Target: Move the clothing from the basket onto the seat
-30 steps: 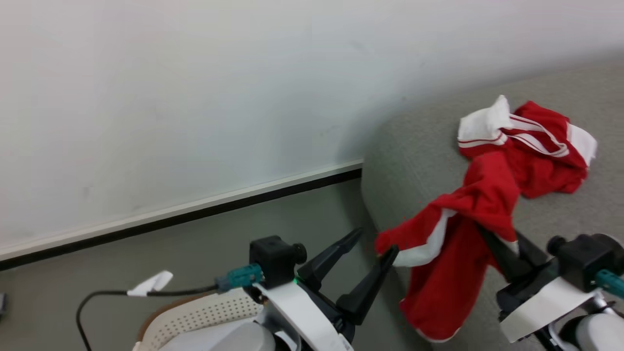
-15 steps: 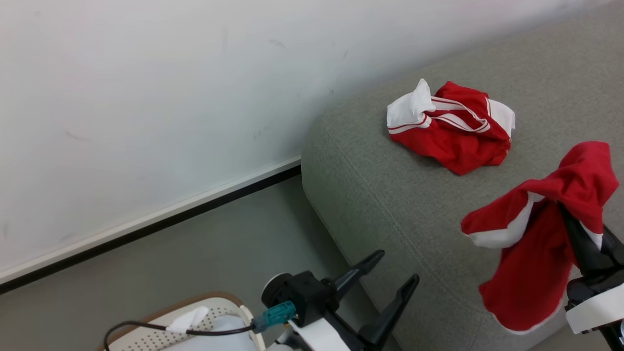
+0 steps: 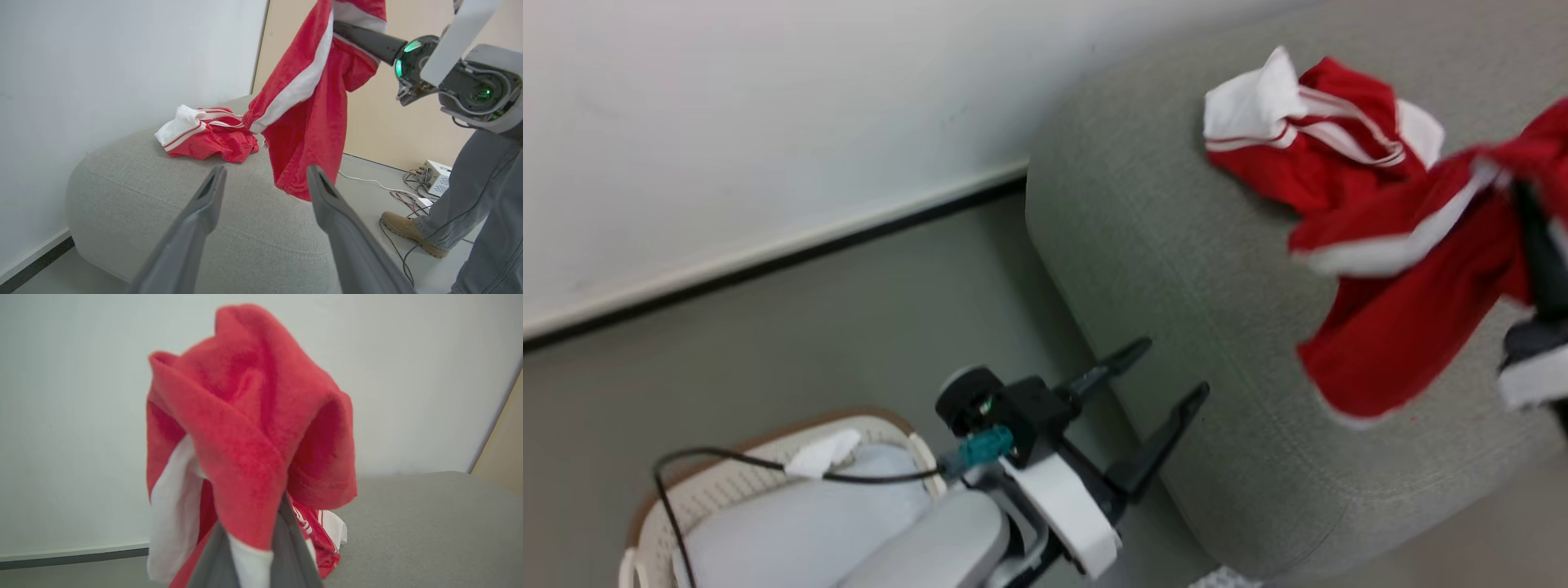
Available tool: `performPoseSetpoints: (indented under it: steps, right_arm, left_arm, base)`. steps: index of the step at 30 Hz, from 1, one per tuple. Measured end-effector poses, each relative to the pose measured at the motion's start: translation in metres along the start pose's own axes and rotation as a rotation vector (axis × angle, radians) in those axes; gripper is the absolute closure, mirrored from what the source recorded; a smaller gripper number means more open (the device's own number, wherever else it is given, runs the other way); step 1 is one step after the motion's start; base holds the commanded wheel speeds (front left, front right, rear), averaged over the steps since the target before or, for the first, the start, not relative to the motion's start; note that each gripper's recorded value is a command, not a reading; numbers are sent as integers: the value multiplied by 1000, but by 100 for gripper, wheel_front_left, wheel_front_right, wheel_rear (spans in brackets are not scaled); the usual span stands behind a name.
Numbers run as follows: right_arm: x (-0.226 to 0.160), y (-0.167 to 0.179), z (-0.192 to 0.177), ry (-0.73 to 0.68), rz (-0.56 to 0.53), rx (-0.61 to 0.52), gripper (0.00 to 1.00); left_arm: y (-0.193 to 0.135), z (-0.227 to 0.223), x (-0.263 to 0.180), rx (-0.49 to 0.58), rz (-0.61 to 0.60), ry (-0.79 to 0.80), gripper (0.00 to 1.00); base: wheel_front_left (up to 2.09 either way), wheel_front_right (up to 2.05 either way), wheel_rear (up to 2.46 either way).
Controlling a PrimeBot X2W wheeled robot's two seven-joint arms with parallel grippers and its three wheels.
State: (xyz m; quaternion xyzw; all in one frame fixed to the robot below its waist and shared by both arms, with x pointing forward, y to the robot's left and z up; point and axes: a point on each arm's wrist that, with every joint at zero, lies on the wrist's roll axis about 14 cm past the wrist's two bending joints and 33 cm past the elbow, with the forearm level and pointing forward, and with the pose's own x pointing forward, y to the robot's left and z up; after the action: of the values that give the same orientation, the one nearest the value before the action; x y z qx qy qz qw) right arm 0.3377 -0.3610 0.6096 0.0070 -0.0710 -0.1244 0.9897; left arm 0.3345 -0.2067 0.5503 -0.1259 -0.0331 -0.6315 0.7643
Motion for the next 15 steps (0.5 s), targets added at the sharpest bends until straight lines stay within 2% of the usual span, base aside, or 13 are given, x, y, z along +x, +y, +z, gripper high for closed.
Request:
performPoseSetpoints:
  steps: [6, 10, 15]
  right_arm:
    - [92, -24, 23, -59, -62, -57, 100]
    - [150, -56, 44, -111, -156, -99, 100]
    - [199, -96, 50, -143, -293, -150, 100]
  left_arm:
    - [64, -10, -2, 23, 64, 4, 0]
    - [109, -22, -14, 3, 143, -11, 0]
    - [155, -46, -52, -18, 283, 17, 0]
  base:
    - [0, 0, 0]
    - [0, 0, 0]
    - [0, 0, 0]
